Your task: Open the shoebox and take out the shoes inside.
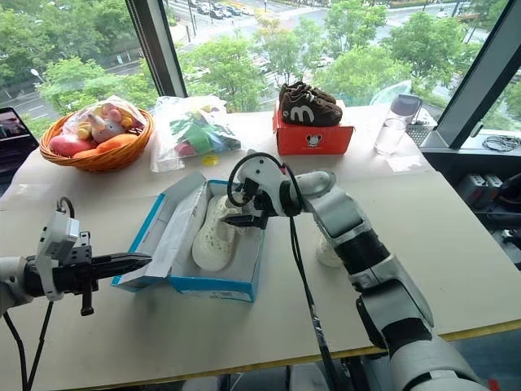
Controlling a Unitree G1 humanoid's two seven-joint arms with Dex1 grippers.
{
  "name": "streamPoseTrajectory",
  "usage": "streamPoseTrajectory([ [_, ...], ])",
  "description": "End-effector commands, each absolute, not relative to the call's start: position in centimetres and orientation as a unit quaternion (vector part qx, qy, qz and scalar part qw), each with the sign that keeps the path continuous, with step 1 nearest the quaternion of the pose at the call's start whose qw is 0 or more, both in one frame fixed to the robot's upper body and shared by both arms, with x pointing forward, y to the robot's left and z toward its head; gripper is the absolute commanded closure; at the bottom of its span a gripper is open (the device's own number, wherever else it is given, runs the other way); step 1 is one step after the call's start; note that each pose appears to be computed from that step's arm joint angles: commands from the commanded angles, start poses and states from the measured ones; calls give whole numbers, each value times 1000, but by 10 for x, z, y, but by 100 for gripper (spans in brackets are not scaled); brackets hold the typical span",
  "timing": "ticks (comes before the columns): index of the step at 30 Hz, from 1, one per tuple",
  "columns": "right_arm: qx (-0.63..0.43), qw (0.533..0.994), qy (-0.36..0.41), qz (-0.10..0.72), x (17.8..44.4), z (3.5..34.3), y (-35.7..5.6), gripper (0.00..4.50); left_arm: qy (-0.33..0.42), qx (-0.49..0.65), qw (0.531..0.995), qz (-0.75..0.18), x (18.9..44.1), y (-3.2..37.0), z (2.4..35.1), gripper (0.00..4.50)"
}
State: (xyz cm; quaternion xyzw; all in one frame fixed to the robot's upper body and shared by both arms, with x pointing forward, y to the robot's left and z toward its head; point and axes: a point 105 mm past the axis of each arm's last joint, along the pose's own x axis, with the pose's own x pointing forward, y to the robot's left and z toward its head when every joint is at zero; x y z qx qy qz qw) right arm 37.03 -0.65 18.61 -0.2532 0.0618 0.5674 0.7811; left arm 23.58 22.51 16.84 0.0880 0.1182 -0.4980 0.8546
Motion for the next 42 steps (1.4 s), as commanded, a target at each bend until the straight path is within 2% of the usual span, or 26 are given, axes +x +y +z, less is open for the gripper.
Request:
streamPoseTrajectory([
  [1, -280, 769, 51, 572, 370, 194, 1, 5, 98, 106, 856, -497, 234, 224, 179, 450],
  [8, -292, 754, 67, 584, 361, 184, 3, 5, 98, 107, 858, -494, 232, 225, 178, 450],
  [12, -287, 757, 64, 584, 361, 187, 3, 104, 97, 106, 858, -493, 233, 226, 179, 450],
  [19, -286, 760, 64, 581, 361, 188, 3, 348, 96, 108, 858, -493, 234, 225, 179, 450],
  [25, -282, 764, 57, 578, 361, 193, 2, 348, 97, 107, 858, -494, 235, 225, 179, 450],
  [31, -223, 771, 21, 597, 352, 223, 4, 348, 97, 109, 858, -493, 235, 225, 180, 450],
  [35, -139, 775, -9, 616, 343, 254, -1, 348, 98, 110, 858, -492, 235, 226, 180, 450],
  [42, -115, 786, -14, 607, 345, 262, -6, 348, 99, 111, 858, -492, 235, 226, 181, 450],
])
